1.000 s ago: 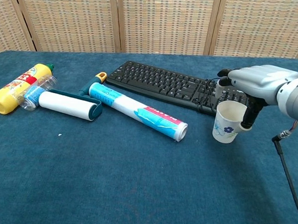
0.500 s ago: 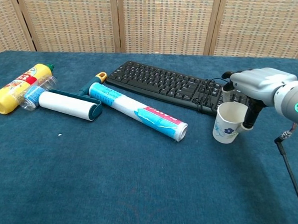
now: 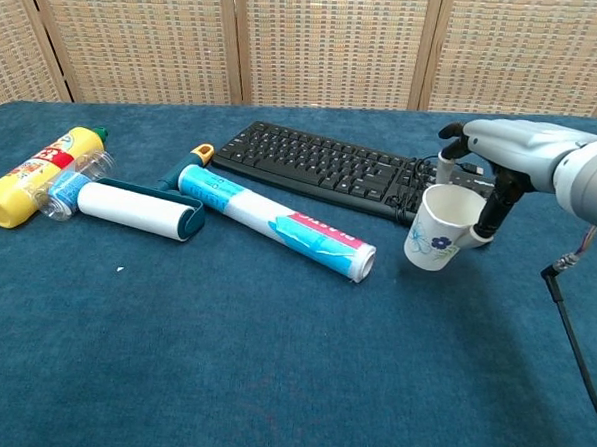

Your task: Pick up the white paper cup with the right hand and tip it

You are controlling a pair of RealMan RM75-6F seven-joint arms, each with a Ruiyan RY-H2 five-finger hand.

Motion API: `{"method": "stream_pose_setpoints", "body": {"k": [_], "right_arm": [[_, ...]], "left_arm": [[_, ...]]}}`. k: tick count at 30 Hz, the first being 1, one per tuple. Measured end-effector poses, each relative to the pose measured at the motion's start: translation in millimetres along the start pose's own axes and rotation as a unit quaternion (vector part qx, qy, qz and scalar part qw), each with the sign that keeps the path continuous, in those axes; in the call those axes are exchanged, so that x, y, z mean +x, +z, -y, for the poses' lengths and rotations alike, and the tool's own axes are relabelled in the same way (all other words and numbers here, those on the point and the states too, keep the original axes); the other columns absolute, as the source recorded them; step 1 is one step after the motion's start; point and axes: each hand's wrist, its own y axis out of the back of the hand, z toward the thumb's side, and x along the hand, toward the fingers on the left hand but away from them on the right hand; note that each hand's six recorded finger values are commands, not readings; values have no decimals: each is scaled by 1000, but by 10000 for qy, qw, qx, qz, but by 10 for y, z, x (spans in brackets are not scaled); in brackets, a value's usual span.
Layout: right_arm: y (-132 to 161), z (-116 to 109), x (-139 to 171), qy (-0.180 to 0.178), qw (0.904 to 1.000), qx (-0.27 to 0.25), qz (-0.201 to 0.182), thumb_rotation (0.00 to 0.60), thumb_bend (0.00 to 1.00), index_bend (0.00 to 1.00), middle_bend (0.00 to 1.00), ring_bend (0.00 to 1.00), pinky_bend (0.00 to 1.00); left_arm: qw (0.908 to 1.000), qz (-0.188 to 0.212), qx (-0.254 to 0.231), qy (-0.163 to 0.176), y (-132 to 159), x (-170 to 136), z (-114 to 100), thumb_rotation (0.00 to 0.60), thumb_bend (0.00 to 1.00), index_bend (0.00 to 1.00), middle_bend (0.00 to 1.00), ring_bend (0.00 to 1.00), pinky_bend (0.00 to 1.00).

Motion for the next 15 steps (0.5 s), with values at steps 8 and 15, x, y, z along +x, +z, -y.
{"method": "stream_pose_setpoints", "body": {"k": [8, 15], "right_arm": [[-103, 65, -13, 294, 9951, -927, 149, 600, 219, 466, 62, 0, 0], [-289, 210, -72, 527, 9854, -1571, 405, 600, 230, 482, 62, 0, 0]], "left_arm": [[10000, -23, 4, 13, -2, -2, -1, 600, 166, 0, 0, 0, 0], [10000, 10, 29, -4, 18, -3, 14, 600, 165, 0, 0, 0, 0]]}}
